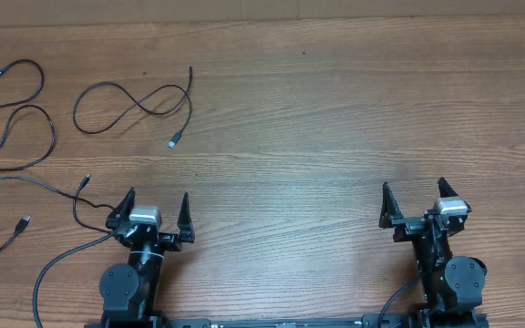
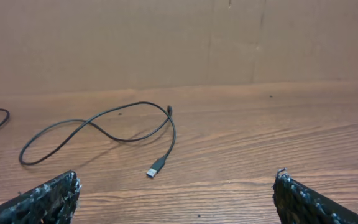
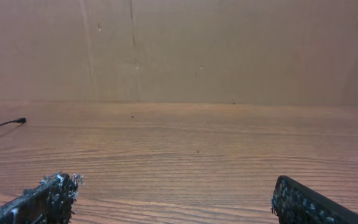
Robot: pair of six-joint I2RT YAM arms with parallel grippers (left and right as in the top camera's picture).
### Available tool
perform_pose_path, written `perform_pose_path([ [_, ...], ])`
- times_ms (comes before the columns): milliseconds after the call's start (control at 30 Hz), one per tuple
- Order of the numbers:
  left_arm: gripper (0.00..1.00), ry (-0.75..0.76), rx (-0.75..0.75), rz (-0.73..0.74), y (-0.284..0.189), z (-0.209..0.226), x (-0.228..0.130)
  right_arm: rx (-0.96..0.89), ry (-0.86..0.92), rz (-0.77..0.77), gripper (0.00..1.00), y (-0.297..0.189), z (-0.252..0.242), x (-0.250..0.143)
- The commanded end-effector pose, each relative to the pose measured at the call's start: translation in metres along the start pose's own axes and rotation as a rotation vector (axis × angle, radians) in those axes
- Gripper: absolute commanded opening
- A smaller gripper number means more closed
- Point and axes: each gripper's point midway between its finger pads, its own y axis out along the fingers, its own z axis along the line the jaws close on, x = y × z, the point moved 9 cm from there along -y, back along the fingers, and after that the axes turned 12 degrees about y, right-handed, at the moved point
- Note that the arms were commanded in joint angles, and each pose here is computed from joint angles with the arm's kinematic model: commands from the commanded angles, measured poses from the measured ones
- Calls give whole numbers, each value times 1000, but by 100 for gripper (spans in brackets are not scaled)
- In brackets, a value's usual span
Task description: Untangle cables
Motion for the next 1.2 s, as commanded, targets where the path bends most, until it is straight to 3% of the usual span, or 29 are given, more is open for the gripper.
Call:
perform_pose_path([
  [0, 99, 43, -17, -6, 0, -3, -1, 0, -5, -7, 100, 0, 0, -2],
  [1167, 99, -5, -9, -6, 0, -2, 0, 0, -5, -7, 100, 0, 0, -2],
])
